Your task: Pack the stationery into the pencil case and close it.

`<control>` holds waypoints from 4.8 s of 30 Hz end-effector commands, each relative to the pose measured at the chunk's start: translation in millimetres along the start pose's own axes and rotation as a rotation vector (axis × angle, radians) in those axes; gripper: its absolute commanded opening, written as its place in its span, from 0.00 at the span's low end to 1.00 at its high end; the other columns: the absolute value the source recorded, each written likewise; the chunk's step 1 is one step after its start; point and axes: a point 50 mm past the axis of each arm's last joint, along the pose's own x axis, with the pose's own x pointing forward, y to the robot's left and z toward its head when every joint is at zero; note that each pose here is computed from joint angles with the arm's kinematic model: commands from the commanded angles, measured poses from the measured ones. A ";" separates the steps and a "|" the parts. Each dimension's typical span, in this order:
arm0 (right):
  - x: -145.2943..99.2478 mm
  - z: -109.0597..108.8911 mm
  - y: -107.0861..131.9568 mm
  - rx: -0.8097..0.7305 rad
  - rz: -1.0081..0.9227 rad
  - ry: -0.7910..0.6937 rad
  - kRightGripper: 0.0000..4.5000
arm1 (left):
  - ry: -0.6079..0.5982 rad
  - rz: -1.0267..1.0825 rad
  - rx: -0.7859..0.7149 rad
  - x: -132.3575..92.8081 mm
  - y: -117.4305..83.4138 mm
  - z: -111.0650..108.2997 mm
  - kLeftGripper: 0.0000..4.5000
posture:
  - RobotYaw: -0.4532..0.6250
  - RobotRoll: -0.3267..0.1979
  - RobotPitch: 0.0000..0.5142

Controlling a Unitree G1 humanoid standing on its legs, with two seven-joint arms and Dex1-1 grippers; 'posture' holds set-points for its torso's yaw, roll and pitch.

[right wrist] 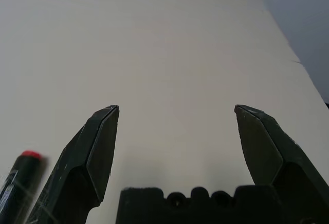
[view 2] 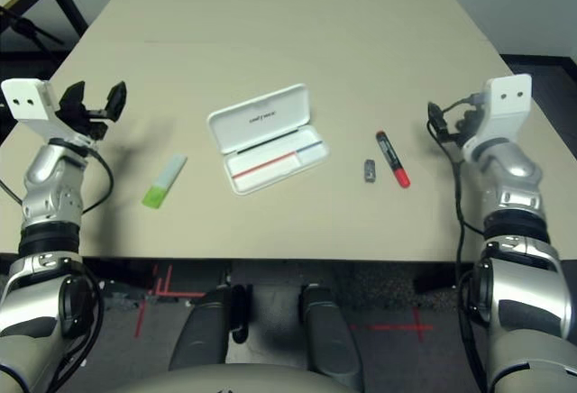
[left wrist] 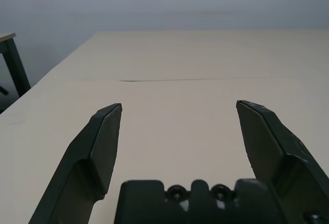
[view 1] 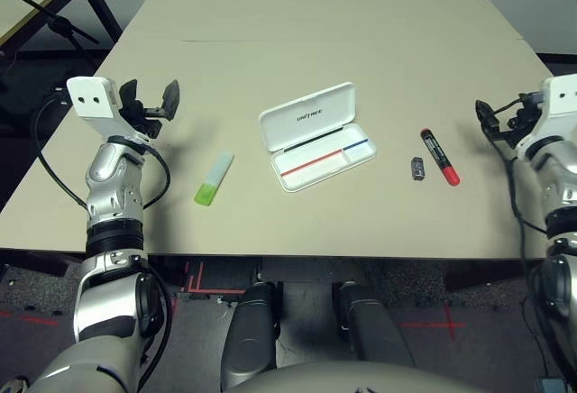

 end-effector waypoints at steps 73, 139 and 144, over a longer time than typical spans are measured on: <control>-6.3 -4.7 51.8 -0.121 0.722 0.242 1.00 | 0.755 -1.252 0.436 -36.8 -184.3 -27.4 0.71 | 0.38 0.62 0.26; 3.4 -4.7 57.6 -0.145 0.742 0.228 1.00 | 0.461 -1.376 0.576 -45.0 -155.0 34.0 0.99 | 0.42 0.62 0.25; 0.0 9.7 49.8 -0.103 0.716 0.187 1.00 | 0.423 -1.339 0.564 -45.6 -144.4 49.8 0.99 | 0.42 0.62 0.25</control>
